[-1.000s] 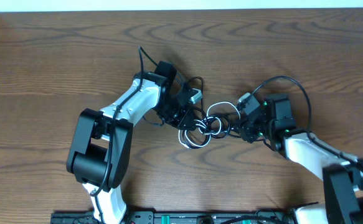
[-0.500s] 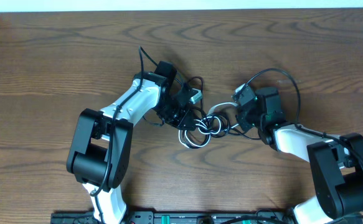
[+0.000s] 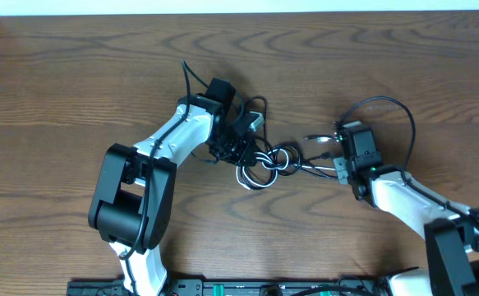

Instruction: Untangle cables

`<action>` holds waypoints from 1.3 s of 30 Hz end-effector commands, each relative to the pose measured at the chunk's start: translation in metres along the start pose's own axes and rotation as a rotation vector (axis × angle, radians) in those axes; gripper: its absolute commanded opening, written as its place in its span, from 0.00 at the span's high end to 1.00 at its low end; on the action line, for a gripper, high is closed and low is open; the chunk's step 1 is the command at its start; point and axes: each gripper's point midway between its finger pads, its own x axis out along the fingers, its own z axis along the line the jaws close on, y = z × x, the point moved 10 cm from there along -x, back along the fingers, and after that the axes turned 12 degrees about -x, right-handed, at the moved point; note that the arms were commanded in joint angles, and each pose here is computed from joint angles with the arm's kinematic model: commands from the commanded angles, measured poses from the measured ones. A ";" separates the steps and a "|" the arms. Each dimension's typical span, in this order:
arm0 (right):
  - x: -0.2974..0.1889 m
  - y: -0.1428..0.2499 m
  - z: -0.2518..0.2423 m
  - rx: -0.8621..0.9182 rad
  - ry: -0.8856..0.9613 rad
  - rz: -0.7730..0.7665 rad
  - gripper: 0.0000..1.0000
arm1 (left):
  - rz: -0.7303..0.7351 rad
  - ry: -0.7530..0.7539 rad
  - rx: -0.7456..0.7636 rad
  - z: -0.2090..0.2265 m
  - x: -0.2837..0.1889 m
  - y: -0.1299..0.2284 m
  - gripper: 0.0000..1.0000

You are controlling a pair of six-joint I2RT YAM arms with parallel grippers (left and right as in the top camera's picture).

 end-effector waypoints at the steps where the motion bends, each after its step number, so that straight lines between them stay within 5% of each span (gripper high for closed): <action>1: -0.011 0.013 -0.007 0.052 0.063 0.052 0.99 | -0.017 -0.041 -0.026 0.003 -0.002 -0.001 0.89; 5: -0.044 0.000 -0.013 0.069 -0.020 -0.010 0.96 | -0.046 -0.037 -0.007 0.002 -0.003 -0.005 0.89; 8: -0.073 -0.016 -0.012 0.088 -0.185 -0.135 0.62 | -0.073 -0.023 0.012 0.000 -0.004 -0.009 0.92; 11: -0.097 -0.026 -0.007 0.087 -0.362 -0.261 0.51 | -0.094 -0.020 0.040 -0.003 -0.009 -0.010 0.92; 19: -0.119 -0.033 0.007 0.065 -0.649 -0.377 0.45 | -0.210 0.053 0.243 -0.035 -0.045 -0.008 0.93; 31: -0.102 -0.051 0.009 0.390 -0.715 -0.322 0.34 | -0.336 -0.016 0.438 -0.086 -0.074 0.007 0.92; 39: -0.082 -0.052 0.016 0.505 -0.734 -0.224 0.37 | -0.341 -0.019 0.474 -0.094 -0.070 0.007 0.93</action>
